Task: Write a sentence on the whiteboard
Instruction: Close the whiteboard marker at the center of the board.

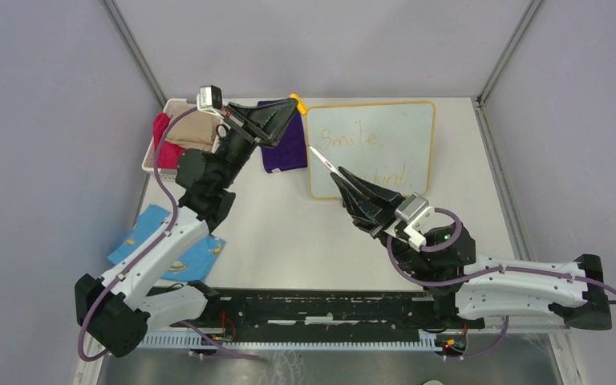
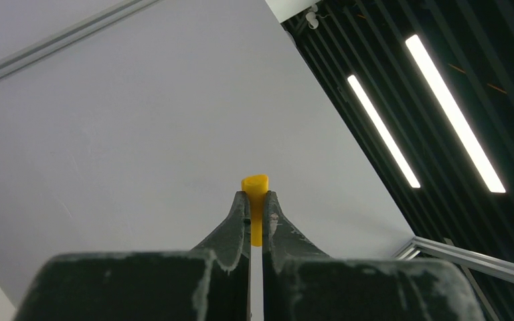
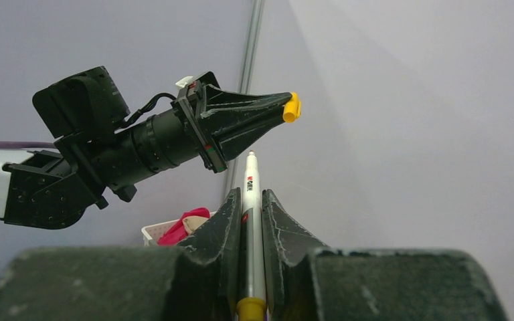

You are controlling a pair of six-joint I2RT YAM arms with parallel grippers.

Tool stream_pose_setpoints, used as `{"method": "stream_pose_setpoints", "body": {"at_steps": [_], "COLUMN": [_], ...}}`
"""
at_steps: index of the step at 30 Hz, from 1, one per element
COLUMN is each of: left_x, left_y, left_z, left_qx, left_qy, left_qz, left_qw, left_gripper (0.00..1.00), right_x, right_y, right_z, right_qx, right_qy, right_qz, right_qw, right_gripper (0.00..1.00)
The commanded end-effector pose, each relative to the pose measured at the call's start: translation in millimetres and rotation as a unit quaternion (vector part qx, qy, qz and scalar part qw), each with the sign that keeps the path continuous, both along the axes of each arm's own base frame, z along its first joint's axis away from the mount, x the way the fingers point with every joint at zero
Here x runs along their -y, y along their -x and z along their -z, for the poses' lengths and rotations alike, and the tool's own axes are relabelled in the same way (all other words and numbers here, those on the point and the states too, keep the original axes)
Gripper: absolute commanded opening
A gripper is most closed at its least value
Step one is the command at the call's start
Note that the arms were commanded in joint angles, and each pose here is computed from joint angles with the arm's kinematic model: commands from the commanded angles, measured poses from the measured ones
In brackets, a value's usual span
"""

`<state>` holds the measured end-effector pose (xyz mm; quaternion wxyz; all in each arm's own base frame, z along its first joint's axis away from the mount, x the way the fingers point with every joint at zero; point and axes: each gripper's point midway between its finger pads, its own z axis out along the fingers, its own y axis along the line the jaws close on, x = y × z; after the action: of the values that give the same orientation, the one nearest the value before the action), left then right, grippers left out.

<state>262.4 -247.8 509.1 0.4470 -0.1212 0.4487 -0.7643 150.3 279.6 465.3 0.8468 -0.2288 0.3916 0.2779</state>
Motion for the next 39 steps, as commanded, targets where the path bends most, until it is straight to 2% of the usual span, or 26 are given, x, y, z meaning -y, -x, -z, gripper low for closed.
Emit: {"method": "stream_pose_setpoints", "body": {"at_steps": [1, 14, 39], "left_x": [-5, 9, 21], "left_y": [21, 30, 37], "left_z": [-26, -25, -20], "left_qx": [0.024, 0.028, 0.032], "left_qy": [0.026, 0.019, 0.007], "left_qz": [0.009, 0.030, 0.039], "left_qw": [0.999, 0.999, 0.999], "left_gripper": [0.02, 0.02, 0.02], "right_x": [20, 38, 32], "right_y": [1, -4, -2], "right_z": [-33, -33, -34], "right_qx": [0.002, -0.022, -0.025], "right_qy": [-0.062, -0.107, -0.104], "right_qz": [0.014, 0.030, 0.013], "right_qw": [0.998, 0.994, 0.994], "right_gripper": [0.00, 0.00, 0.00]}}
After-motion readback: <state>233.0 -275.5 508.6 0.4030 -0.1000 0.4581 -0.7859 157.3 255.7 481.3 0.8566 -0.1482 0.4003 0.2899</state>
